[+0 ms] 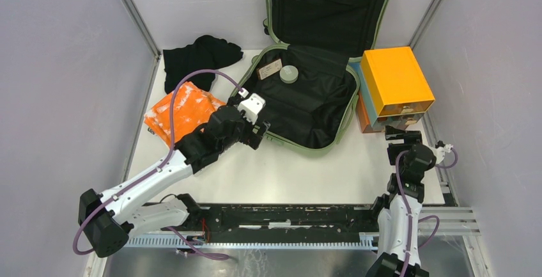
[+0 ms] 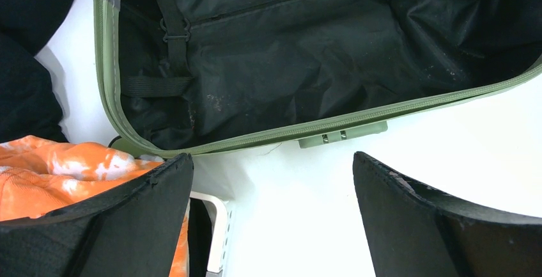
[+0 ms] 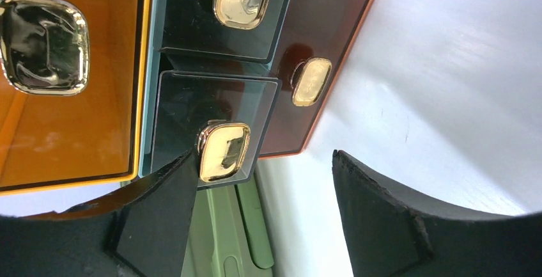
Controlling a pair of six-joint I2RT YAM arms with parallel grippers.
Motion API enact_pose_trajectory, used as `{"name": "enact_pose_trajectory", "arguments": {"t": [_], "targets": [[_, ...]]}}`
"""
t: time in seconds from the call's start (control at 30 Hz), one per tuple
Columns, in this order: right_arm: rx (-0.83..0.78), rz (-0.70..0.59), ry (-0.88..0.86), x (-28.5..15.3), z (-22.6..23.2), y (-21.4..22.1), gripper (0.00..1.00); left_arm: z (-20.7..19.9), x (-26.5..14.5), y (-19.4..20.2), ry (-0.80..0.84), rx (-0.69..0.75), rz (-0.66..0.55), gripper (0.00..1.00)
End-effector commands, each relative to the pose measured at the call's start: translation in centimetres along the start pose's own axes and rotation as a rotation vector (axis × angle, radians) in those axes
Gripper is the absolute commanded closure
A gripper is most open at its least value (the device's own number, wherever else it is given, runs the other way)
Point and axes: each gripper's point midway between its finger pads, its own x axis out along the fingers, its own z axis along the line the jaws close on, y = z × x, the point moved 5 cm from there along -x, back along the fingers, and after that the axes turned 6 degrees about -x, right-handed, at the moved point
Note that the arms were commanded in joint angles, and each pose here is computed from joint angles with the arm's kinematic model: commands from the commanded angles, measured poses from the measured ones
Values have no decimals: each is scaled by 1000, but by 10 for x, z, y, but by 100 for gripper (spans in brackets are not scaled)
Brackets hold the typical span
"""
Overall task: Open, take out, and arrange the luggage
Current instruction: Open the drawer in the storage box.
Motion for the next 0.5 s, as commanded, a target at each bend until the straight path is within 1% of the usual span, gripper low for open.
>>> {"name": "enact_pose_trajectory", "arguments": {"t": [0.0, 0.17, 0.27, 0.33, 0.4, 0.47], "targets": [[-134, 215, 284, -18, -60, 39, 22, 1, 1, -8, 3, 19, -25, 0], [-231, 214, 243, -22, -40, 28, 25, 1, 3, -7, 6, 19, -17, 0], [-273, 163, 245, -22, -32, 15, 25, -1, 4, -6, 12, 18, -11, 0], [-277, 129, 212, -16, -26, 10, 23, -1, 6, -5, 13, 19, -5, 0], [-277, 129, 135, -13, -14, 10, 21, -1, 7, -4, 13, 20, -1, 0], [-320, 133, 28, -12, 3, 7, 18, -1, 7, -3, 9, 20, 2, 0]]}}
